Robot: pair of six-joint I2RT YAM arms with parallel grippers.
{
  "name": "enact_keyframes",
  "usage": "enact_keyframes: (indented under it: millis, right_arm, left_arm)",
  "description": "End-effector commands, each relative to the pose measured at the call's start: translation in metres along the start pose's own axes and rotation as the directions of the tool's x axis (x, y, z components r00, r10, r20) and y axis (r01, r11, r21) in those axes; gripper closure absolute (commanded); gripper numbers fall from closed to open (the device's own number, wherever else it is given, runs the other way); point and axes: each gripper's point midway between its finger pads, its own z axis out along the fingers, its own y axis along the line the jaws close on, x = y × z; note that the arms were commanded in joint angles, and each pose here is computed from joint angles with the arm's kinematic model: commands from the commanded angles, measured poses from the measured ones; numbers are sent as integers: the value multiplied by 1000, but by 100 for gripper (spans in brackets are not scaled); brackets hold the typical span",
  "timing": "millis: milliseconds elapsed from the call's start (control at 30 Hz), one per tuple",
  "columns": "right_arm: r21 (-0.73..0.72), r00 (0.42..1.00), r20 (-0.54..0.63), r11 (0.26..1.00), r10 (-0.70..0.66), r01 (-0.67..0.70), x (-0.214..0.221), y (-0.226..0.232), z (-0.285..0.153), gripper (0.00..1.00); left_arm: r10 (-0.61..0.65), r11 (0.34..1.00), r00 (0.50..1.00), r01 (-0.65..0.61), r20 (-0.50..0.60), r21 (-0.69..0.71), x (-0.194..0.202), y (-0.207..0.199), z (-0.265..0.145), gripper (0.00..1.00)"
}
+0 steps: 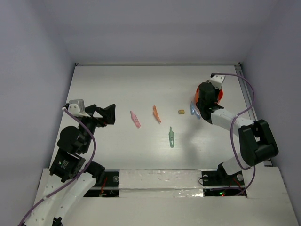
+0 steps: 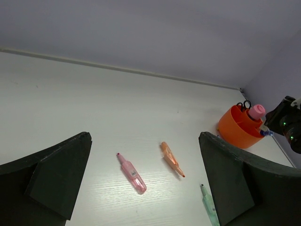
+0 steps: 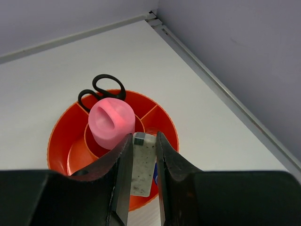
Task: Sort the stationery into containers
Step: Place the stationery in the storage box.
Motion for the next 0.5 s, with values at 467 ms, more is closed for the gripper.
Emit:
enact_keyframes:
  millis: [467]
  right_arm:
    - [19, 986, 11, 986, 164, -164, 14, 8, 4, 91]
  left_arm:
    - [4, 1000, 1000, -5, 25, 14, -6, -3, 3, 1]
